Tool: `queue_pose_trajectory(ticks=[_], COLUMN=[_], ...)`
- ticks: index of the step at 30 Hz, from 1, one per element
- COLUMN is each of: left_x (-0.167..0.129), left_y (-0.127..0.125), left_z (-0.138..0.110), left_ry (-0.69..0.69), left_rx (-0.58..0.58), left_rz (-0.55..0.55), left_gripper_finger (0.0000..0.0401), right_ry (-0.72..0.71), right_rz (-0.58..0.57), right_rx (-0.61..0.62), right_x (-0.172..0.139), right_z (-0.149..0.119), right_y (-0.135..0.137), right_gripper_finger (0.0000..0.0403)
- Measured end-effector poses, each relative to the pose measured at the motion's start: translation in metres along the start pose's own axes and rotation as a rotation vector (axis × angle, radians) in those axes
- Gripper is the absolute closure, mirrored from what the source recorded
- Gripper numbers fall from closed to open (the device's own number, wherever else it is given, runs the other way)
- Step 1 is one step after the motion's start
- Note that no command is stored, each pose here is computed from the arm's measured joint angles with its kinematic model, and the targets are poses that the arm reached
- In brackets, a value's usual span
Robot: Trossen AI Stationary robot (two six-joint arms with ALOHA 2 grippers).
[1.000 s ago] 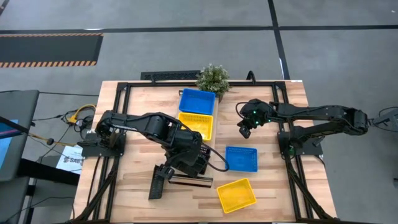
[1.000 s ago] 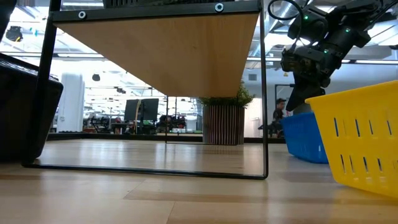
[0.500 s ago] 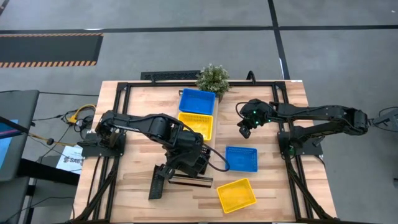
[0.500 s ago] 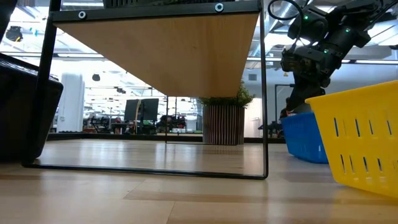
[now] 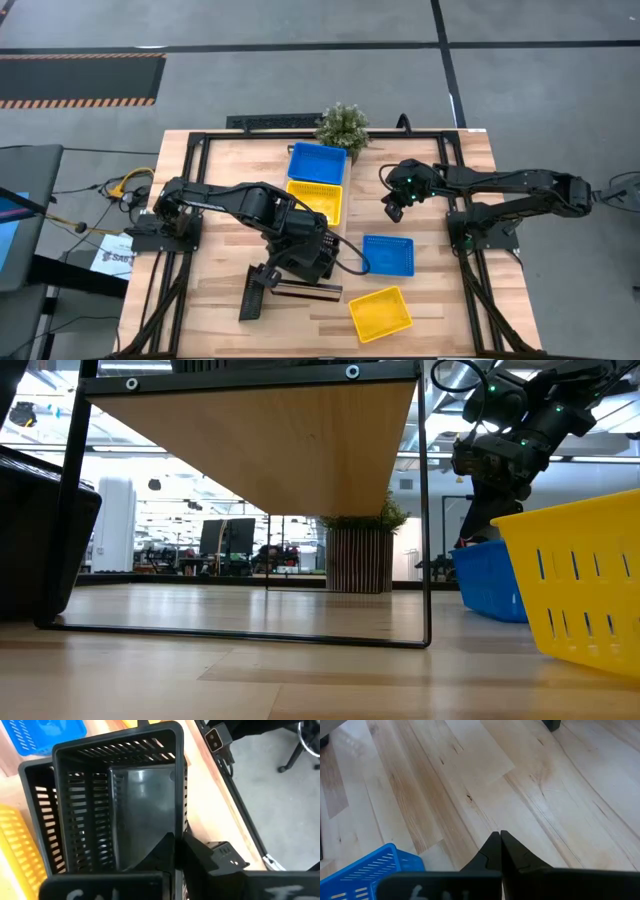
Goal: Stack baskets on shelf by color
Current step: Stack the black basket on top of the black basket on the shelf
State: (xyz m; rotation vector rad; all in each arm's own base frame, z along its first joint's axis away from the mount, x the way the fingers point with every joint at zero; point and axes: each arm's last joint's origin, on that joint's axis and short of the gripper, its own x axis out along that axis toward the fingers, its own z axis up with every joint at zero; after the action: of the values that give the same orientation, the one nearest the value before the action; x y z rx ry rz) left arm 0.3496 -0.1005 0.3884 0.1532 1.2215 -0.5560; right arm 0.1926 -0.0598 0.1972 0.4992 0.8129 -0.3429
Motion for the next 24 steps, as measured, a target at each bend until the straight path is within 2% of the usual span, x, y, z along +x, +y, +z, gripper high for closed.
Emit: queue_pose_trajectory(ticks=[6, 14, 16, 19, 24], left_x=[-0.002, -0.032, -0.037, -0.039, -0.031], left_y=[-0.001, -0.008, -0.011, -0.016, -0.032], left_z=[0.000, 0.002, 0.000, -0.004, -0.002], left_ry=[-0.010, -0.142, -0.153, -0.128, -0.112], left_rx=[-0.074, -0.200, -0.244, -0.288, -0.210], left_rz=[-0.024, 0.016, 0.051, 0.169, 0.291], left_gripper_finger=[0.0398, 0.0400, 0.0400, 0.0400, 0.0401], right_ry=[0.000, -0.002, -0.002, -0.002, -0.001], right_rz=[0.000, 0.000, 0.000, 0.000, 0.000], right_rx=[0.000, 0.000, 0.000, 0.000, 0.000], right_x=[0.000, 0.000, 0.000, 0.000, 0.000], right_z=[0.000, 0.000, 0.000, 0.000, 0.000], right_y=[0.000, 0.000, 0.000, 0.000, 0.000], right_gripper_finger=[0.0396, 0.0396, 0.0396, 0.0396, 0.0396])
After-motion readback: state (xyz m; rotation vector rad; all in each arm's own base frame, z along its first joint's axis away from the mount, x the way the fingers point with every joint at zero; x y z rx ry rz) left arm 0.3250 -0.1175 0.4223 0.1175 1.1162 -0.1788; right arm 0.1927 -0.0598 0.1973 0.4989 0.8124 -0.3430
